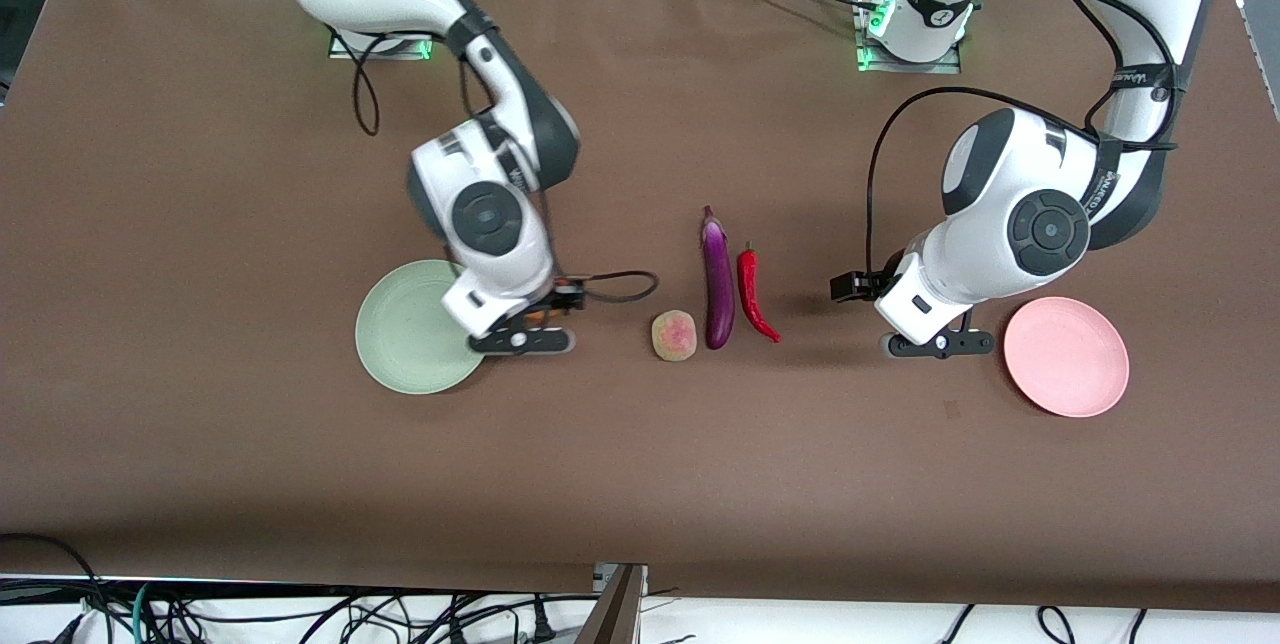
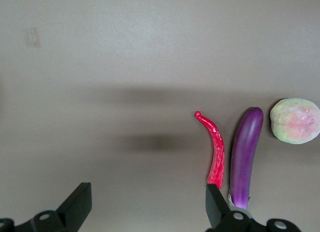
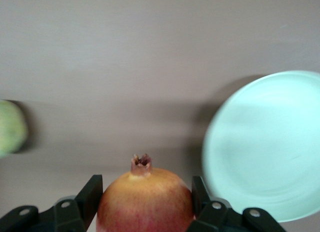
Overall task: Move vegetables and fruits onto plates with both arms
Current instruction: 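Grasp the red pomegranate with the right gripper and carry it onto the green plate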
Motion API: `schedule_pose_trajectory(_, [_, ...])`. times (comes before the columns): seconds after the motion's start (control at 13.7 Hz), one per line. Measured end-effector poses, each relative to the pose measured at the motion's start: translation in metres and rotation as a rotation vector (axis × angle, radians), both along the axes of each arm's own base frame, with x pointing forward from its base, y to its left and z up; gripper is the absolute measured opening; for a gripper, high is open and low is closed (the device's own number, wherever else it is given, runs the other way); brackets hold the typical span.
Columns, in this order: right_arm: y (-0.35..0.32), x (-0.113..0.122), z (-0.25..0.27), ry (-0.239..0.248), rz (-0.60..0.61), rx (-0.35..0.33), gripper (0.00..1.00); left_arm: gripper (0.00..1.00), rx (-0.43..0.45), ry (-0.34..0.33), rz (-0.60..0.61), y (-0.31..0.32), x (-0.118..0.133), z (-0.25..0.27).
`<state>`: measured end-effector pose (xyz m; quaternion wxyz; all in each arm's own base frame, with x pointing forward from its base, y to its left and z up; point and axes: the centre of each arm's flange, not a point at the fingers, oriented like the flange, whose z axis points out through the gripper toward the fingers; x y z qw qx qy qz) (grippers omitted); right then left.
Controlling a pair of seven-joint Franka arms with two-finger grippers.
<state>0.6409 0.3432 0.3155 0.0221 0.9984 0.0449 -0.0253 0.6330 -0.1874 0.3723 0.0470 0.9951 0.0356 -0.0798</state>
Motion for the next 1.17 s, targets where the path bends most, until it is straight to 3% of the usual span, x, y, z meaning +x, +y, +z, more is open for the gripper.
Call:
schedule_pose_trajectory(0.22, [-0.085,0.022,-0.015,0.054,0.086,-0.007,0.77,1.00,0.000,0.000,0.000,0.000,0.000,0.000])
schedule_pose_trajectory(0.51, [-0.167,0.034,-0.039,0.094,0.126,-0.004,0.77,1.00,0.000,0.001,-0.003,-0.003,-0.001,-0.001])
schedule_pose_trajectory(0.88, [-0.199,0.025,-0.087,0.038,0.103,0.010,0.77,1.00,0.000,0.024,0.001,-0.029,-0.005,-0.029])
schedule_pose_trajectory(1.17, [-0.209,0.025,-0.091,0.033,0.089,0.011,0.77,1.00,-0.019,-0.006,0.114,-0.072,-0.006,-0.085])
